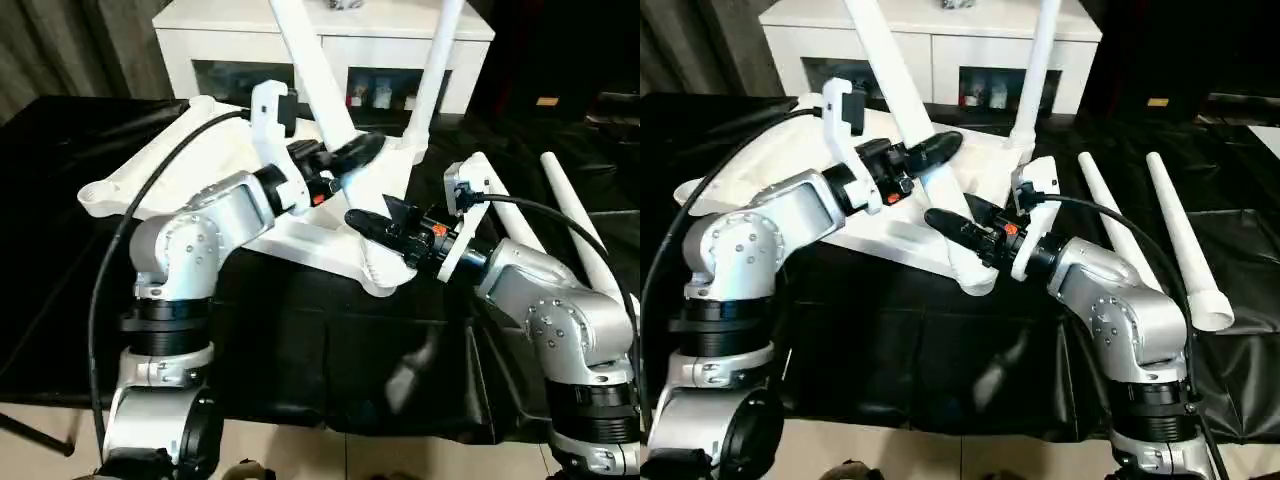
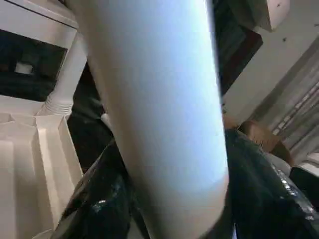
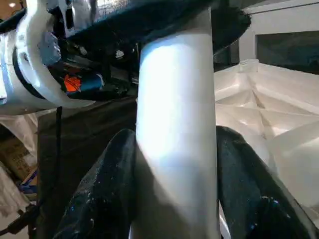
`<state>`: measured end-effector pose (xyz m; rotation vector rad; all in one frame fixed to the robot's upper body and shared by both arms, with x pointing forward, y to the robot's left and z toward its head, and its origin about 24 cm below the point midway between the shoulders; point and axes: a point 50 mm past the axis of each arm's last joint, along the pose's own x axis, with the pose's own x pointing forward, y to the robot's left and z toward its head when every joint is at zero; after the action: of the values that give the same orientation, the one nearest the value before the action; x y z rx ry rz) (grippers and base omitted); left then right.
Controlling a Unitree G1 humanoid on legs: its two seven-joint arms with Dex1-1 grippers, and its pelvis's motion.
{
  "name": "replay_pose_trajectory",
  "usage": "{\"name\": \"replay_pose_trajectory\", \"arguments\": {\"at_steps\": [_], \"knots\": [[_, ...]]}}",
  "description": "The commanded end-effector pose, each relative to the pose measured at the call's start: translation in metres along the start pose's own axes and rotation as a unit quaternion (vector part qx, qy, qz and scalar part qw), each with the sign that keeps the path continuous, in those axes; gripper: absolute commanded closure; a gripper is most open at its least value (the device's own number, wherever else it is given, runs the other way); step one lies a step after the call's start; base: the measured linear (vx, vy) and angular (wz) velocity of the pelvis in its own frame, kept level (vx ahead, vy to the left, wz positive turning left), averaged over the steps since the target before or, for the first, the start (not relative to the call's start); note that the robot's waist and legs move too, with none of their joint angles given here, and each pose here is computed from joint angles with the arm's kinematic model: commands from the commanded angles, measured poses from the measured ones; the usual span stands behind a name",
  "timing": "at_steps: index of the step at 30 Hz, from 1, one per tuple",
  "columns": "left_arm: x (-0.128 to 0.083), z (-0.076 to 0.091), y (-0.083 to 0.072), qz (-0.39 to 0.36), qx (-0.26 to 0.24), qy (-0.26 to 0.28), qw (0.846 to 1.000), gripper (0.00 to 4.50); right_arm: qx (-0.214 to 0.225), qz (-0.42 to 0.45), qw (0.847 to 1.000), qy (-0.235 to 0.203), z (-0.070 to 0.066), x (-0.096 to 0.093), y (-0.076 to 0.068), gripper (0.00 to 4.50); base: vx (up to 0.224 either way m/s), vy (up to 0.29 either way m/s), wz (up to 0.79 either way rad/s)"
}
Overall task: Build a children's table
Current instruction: Pick table leg
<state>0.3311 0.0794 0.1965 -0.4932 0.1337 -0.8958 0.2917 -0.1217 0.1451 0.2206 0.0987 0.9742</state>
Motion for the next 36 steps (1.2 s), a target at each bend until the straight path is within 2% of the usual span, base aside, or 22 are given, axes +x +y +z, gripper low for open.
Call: {"name": "replay_pose_trajectory", "arguments": {"at_steps": [1,8,12,14,18,22,28,36], "knots": [[-0.001,0.005,0.001,0.004,0.009,-0.001,1.000,2.22,-0.012,0.003,1.000,-0.012,0.006,0.001,0.000,2.64,0.000,0.000,0.00],[-0.001,0.002,0.000,-0.008,-0.003,0.000,1.000,2.43,-0.026,0.002,1.000,-0.003,0.007,0.003,-0.005,2.64,0.000,0.000,0.00],[0.005,0.007,-0.002,-0.017,0.003,-0.008,1.000,2.49,-0.049,-0.006,0.999,0.005,0.015,0.004,-0.013,2.64,0.000,0.000,0.00],[0.009,0.010,-0.002,-0.016,0.009,-0.012,1.000,2.50,-0.058,-0.021,0.998,0.015,0.020,0.003,-0.019,2.08,0.000,0.000,0.00],[0.009,0.013,-0.001,-0.007,0.021,-0.020,1.000,2.57,-0.072,-0.041,0.995,0.053,0.024,-0.008,-0.025,1.78,0.000,0.000,0.00],[0.006,0.014,0.001,-0.008,0.018,-0.025,0.999,2.60,-0.087,-0.053,0.991,0.081,0.021,-0.012,-0.028,1.71,0.000,0.000,0.00],[0.001,0.027,0.002,-0.022,0.032,-0.033,0.999,2.62,-0.113,-0.046,0.985,0.125,0.016,-0.017,-0.030,1.71,0.000,0.000,0.00],[-0.002,0.025,-0.001,-0.033,0.038,-0.028,0.998,2.62,-0.138,-0.033,0.979,0.147,0.009,-0.013,-0.029,1.71,0.000,0.000,0.00]]}}
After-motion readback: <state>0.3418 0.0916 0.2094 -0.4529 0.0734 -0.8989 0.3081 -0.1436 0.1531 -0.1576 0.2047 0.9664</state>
